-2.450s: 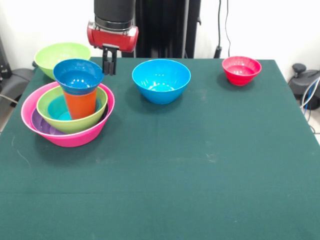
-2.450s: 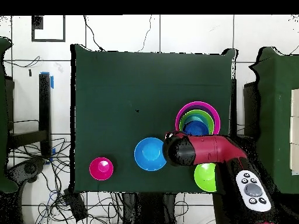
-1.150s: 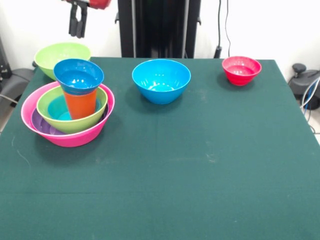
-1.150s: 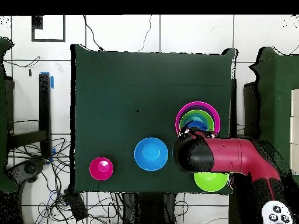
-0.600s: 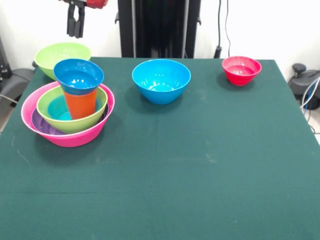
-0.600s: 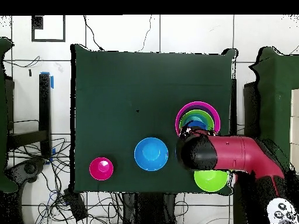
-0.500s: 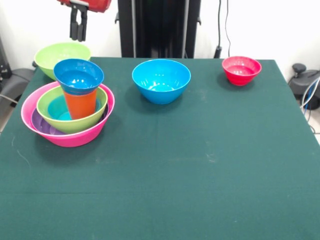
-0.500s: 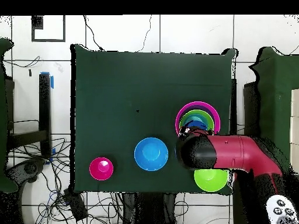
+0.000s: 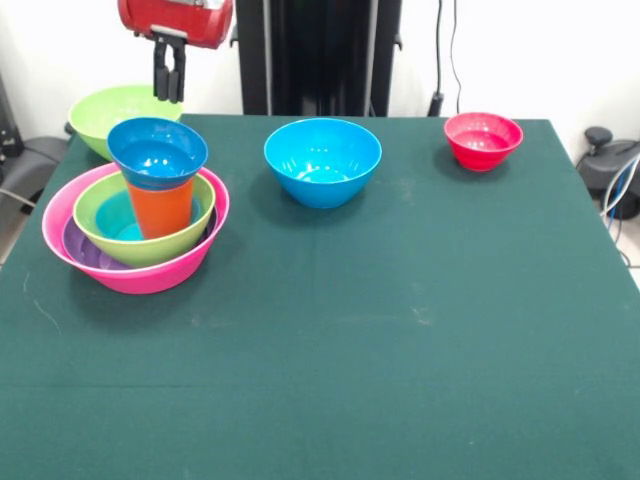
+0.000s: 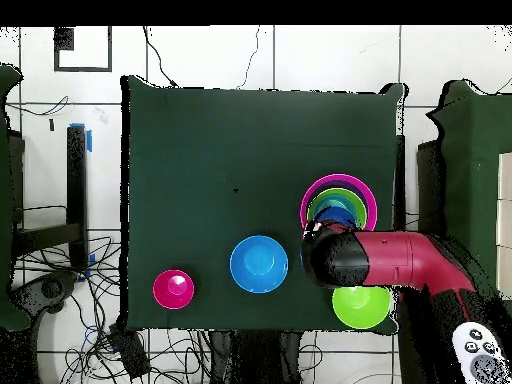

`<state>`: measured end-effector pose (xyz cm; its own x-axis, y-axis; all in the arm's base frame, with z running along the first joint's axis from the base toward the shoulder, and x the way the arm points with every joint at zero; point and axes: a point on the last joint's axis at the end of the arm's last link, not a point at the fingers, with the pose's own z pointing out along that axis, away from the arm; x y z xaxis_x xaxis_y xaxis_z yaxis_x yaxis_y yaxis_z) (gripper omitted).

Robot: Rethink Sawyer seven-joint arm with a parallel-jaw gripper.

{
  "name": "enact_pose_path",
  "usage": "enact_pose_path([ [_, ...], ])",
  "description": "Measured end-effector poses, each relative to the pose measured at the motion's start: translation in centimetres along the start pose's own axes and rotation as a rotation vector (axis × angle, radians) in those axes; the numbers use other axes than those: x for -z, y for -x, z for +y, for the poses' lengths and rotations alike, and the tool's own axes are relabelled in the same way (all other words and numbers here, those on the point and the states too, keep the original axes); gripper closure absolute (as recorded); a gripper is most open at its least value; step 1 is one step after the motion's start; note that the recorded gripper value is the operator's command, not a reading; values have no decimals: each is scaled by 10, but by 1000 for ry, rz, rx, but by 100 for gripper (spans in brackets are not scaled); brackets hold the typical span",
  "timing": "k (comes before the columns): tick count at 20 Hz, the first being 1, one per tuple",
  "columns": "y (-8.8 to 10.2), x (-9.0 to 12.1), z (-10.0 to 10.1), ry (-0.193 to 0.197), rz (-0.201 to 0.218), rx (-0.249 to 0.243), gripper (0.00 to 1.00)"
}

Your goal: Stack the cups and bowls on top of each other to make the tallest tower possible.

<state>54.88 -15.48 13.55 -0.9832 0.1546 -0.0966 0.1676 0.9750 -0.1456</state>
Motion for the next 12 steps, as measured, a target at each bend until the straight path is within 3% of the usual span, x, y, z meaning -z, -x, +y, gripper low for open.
enact_pose_path([
  [12,-2,-4,-19,2,2,-26,100],
])
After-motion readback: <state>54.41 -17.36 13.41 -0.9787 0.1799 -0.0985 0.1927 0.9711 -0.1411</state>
